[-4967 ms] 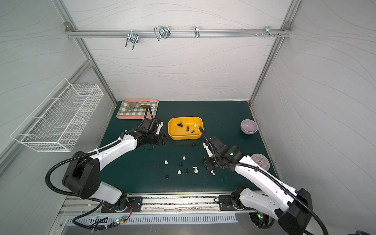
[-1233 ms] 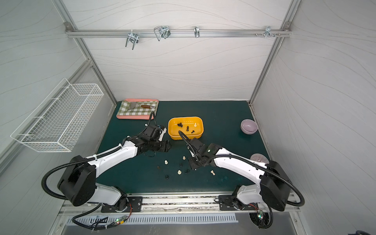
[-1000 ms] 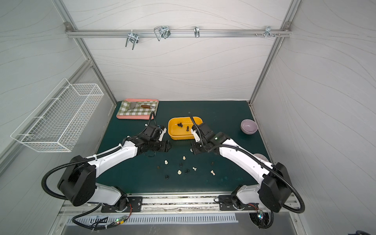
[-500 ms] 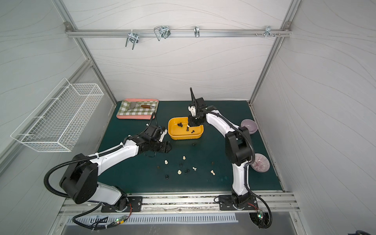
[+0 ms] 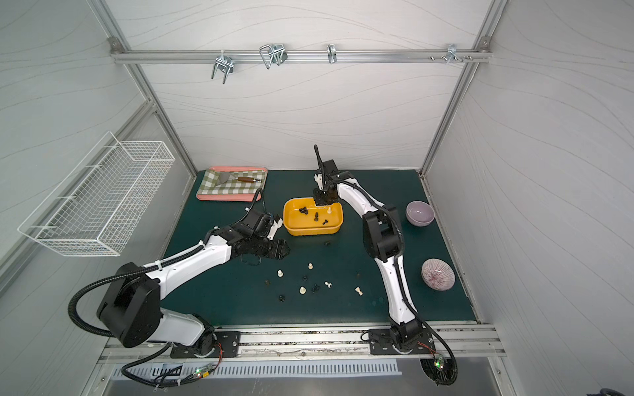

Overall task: Put the chess pieces into the storage box
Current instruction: Place the chess piece in the storage box.

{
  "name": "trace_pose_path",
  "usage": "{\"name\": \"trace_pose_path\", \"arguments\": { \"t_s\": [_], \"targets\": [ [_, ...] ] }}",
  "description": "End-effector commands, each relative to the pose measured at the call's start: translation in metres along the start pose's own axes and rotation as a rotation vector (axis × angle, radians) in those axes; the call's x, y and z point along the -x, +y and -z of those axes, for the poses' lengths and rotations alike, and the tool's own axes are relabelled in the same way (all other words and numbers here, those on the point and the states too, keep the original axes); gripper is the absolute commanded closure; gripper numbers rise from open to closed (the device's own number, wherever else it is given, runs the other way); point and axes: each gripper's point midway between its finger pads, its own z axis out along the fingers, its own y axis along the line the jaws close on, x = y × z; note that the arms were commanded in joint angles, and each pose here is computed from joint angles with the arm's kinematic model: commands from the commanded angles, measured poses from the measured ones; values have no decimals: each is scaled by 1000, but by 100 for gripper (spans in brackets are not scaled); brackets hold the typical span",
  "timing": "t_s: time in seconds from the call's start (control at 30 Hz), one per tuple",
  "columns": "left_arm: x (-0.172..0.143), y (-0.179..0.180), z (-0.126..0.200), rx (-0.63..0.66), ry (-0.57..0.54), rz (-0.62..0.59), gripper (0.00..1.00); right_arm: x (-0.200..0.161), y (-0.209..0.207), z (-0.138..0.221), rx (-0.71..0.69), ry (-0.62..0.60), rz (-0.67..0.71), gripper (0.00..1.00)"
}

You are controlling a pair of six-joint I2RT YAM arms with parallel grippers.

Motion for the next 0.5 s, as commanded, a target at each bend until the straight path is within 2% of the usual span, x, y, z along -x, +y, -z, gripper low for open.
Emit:
{"name": "trace_pose_path", "arguments": {
  "t_s": [0.0,0.2,0.47],
  "targets": [
    [0,-6,8,-23,-25,-17,33,-10,-17,-8,-70,49,13,88],
    [-1,-6,6,-34,-38,-9,33,-11,-23,-10,-100,55,23,87],
    [-3,-5,7,-30,-38,-11,33,1,-18,-5,-87,37,23,78]
  ]
}}
